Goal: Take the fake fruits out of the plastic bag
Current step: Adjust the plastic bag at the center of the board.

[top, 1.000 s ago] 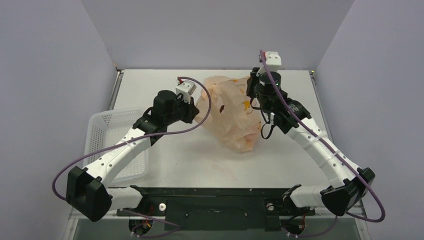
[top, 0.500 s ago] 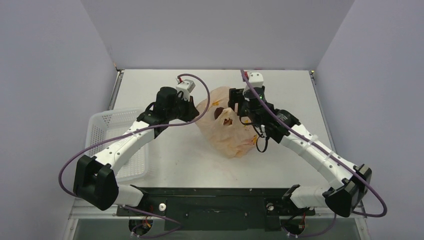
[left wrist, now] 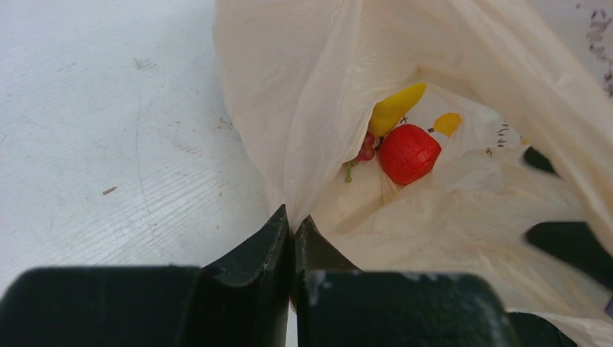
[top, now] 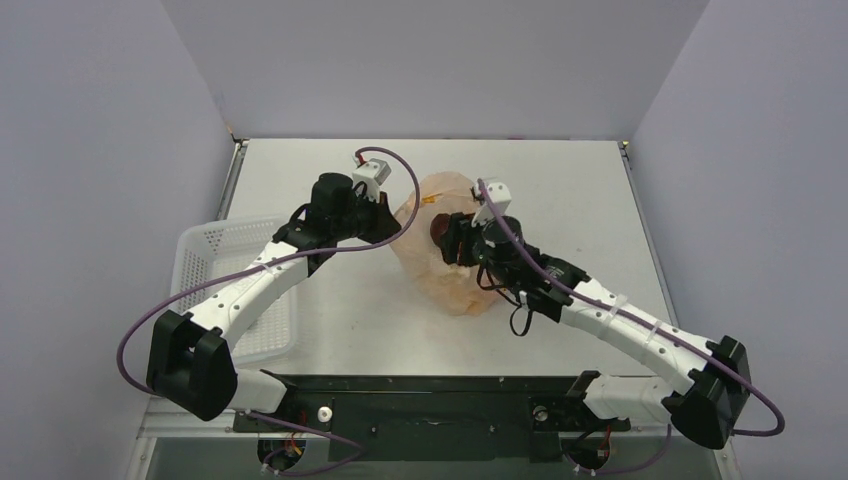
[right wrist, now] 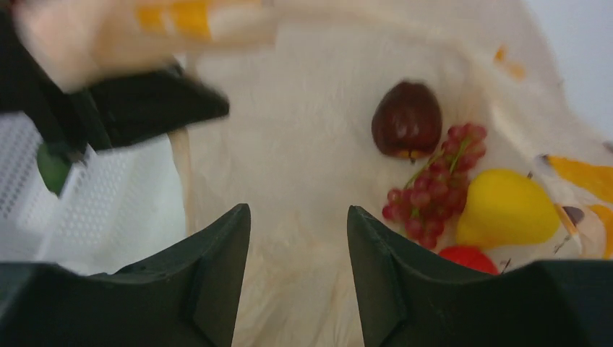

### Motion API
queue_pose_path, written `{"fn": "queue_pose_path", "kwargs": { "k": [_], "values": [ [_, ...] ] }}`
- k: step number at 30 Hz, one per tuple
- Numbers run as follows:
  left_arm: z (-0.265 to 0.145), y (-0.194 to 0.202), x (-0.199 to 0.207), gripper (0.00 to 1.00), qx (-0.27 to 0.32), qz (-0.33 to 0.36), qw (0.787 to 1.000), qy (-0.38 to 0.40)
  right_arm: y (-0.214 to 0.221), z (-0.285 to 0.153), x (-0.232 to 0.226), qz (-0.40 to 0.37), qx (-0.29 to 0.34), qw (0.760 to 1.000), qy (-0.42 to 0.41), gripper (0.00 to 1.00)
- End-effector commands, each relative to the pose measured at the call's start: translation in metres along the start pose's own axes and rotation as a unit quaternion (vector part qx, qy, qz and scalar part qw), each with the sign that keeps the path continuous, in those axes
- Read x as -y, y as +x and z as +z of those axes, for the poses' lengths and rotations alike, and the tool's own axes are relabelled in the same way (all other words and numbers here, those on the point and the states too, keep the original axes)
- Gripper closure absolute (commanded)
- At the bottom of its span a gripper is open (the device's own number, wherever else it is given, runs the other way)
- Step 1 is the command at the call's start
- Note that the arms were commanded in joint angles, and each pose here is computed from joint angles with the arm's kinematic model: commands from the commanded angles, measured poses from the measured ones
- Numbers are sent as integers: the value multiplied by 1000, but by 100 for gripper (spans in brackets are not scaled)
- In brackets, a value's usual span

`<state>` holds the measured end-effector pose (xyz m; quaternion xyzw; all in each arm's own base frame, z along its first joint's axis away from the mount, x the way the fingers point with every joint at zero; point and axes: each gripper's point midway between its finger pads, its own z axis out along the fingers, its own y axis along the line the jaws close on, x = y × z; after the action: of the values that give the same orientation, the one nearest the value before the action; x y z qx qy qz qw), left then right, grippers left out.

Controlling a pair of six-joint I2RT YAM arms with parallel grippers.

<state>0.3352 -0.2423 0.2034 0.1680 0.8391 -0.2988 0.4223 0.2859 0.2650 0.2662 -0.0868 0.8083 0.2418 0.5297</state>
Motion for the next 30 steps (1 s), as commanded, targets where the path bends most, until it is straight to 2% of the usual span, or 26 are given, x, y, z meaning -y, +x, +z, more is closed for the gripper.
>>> {"fn": "queue_pose_path", "kwargs": {
  "k": [1,5,7,14,18,24,28,30],
  "values": [
    [-7,-30,4,97,35,8,999,-1,74,10,-6,-6,-34,999,-31,55],
    [2,-19,-4,92,0,-1,1000,-19,148,12,-1,2,-73,997,-25,65],
    [4,-16,-2,90,-7,-6,1000,-9,169,8,-7,5,-89,995,-32,70],
    [6,-14,3,84,-11,-14,1000,4,173,-13,-17,-21,-85,996,-36,75],
    [6,-12,2,70,-10,-17,1000,4,177,-11,-6,-4,-69,997,-15,73],
    [-2,-5,7,50,-62,-112,992,-1,186,-6,3,8,-44,999,-10,73],
    [-26,8,17,23,-56,-166,984,22,202,-7,7,32,-35,999,-27,76],
    [-39,19,24,20,-47,-181,982,38,208,-9,7,47,-29,997,-45,76]
  ]
}}
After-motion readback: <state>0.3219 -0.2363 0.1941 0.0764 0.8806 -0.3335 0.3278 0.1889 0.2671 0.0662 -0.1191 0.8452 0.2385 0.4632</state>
